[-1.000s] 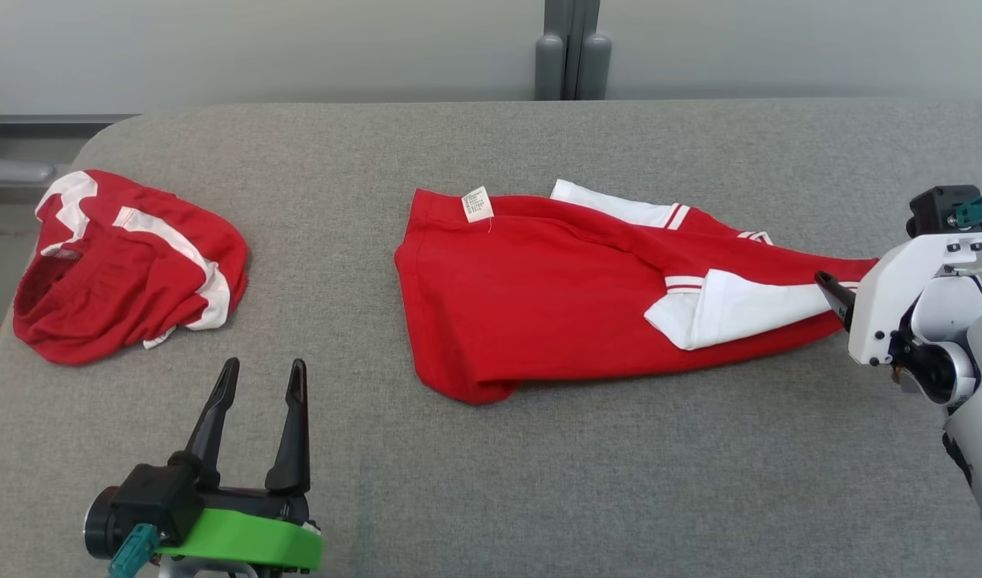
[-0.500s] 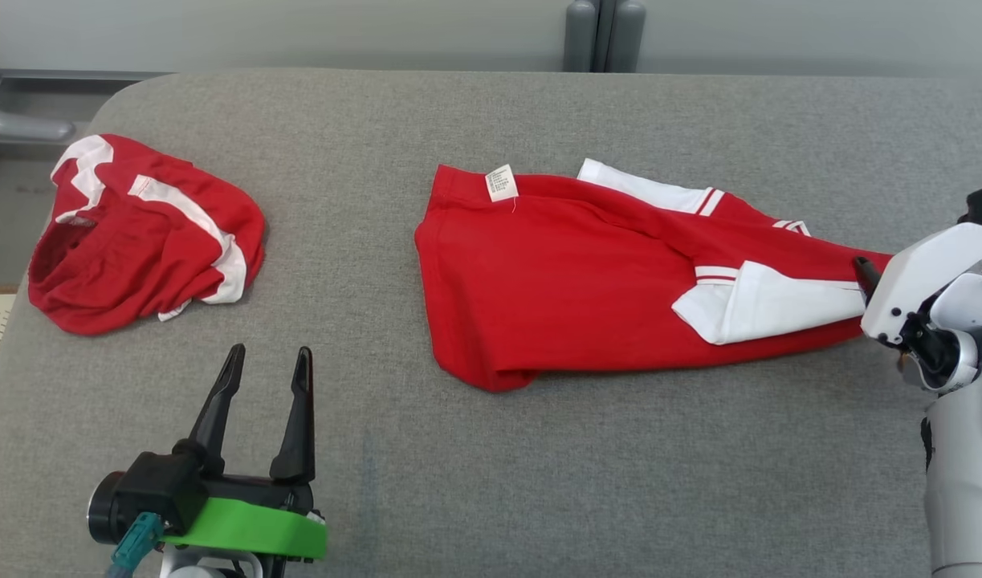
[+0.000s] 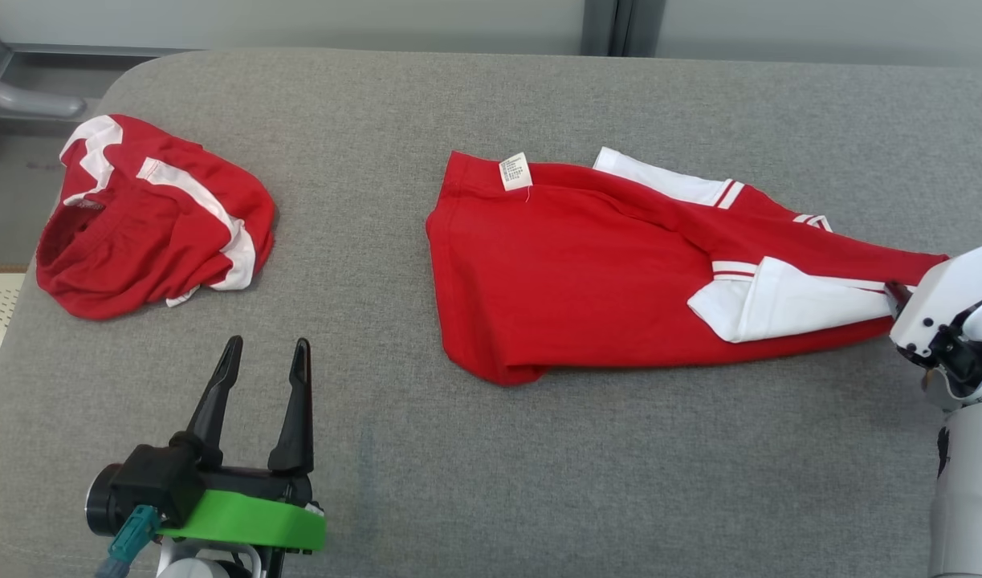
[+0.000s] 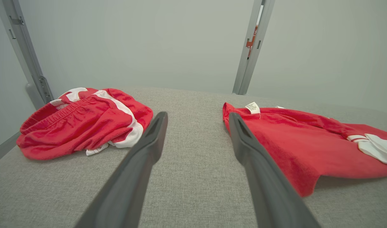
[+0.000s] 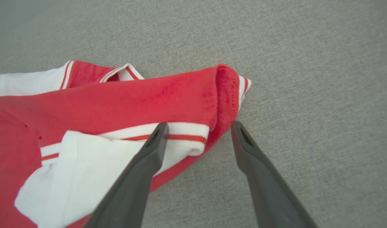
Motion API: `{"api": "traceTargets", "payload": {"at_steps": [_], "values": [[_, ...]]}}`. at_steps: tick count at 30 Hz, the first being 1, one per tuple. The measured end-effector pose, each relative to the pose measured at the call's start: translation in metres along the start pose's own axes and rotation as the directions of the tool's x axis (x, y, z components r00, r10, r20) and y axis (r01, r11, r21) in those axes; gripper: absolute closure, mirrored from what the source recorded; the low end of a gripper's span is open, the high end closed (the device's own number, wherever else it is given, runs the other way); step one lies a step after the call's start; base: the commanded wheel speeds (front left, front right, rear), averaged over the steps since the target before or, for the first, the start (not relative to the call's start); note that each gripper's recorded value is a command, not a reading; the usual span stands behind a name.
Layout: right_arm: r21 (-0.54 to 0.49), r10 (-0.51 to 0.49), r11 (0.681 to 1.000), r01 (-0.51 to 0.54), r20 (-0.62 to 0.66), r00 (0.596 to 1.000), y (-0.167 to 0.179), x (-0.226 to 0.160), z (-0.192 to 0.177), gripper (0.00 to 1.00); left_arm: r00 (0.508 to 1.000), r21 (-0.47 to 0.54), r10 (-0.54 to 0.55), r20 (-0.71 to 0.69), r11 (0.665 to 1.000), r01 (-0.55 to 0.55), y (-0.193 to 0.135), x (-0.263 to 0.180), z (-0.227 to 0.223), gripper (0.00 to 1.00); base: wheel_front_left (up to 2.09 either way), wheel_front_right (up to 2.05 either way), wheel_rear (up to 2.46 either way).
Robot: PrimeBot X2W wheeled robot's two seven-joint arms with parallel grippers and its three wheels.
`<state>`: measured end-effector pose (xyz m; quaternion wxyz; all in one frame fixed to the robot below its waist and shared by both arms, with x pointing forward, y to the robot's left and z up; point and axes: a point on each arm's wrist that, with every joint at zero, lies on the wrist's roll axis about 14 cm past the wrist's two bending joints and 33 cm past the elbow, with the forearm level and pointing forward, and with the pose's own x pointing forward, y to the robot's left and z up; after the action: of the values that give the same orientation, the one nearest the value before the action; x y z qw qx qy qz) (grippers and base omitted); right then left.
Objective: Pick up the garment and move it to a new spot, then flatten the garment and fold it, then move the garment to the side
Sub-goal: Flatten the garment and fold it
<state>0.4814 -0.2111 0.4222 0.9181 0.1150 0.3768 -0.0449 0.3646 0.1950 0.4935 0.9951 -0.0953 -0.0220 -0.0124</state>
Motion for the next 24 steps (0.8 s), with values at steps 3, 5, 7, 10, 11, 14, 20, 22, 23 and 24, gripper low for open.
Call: {"api": "traceTargets", "payload": {"at_steps": [3, 5, 7, 10, 11, 14, 20, 22, 23, 24], "values": [[0.006, 0.034, 0.999, -0.034, -0.014, 0.999, 0.01, 0.005, -0.006, 0.23, 1.0, 0.0, -0.002, 0.002, 1.0, 0.002, 0.0, 0.002, 0.001, 0.0, 0.0, 0.0, 0.0], [0.015, 0.056, 0.998, -0.056, -0.006, 0.998, 0.017, 0.007, -0.005, 0.69, 1.0, 0.001, -0.002, 0.002, 1.0, 0.002, 0.0, 0.002, 0.001, 0.0, 0.0, 0.0, 0.0], [0.014, 0.069, 0.998, -0.069, 0.004, 0.998, 0.022, 0.01, -0.004, 1.0, 1.0, 0.001, 0.0, 0.002, 1.0, 0.0, 0.0, 0.002, 0.001, 0.0, 0.0, 0.0, 0.0], [-0.034, 0.06, 0.998, -0.056, 0.106, 0.993, 0.028, 0.01, 0.018, 1.0, 1.0, 0.002, 0.005, 0.001, 1.0, -0.005, 0.002, 0.001, 0.001, 0.0, 0.0, 0.0, 0.0], [-0.061, 0.058, 0.997, -0.05, 0.145, 0.988, 0.031, 0.009, 0.028, 1.0, 1.0, 0.002, 0.007, 0.001, 1.0, -0.007, 0.003, 0.001, 0.001, 0.0, 0.0, 0.0, 0.0], [-0.15, 0.111, 0.986, -0.072, 0.269, 0.957, 0.057, 0.003, 0.063, 1.0, 1.0, 0.004, 0.012, 0.002, 1.0, -0.012, 0.004, 0.001, 0.001, 0.0, 0.0, 0.0, 0.0], [-0.367, 0.354, 0.912, -0.182, 0.483, 0.801, 0.142, -0.032, 0.132, 1.0, 1.0, 0.006, 0.02, 0.009, 1.0, -0.02, 0.007, -0.002, 0.004, 0.0, 0.0, 0.0, 0.0], [-0.426, 0.43, 0.881, -0.205, 0.542, 0.722, 0.166, -0.05, 0.153, 1.0, 1.0, 0.005, 0.021, 0.012, 1.0, -0.021, 0.007, -0.002, 0.005, 0.0, 0.0, 0.0, 0.0], [-0.46, 0.473, 0.861, -0.217, 0.569, 0.673, 0.18, -0.062, 0.165, 1.0, 1.0, 0.005, 0.021, 0.013, 1.0, -0.022, 0.007, -0.002, 0.005, 0.0, 0.0, 0.0, 0.0], [-0.489, 0.514, 0.841, -0.231, 0.588, 0.624, 0.194, -0.075, 0.174, 1.0, 1.0, 0.005, 0.022, 0.014, 1.0, -0.022, 0.007, -0.002, 0.006, 0.0, 0.0, 0.0, 0.0]]}}
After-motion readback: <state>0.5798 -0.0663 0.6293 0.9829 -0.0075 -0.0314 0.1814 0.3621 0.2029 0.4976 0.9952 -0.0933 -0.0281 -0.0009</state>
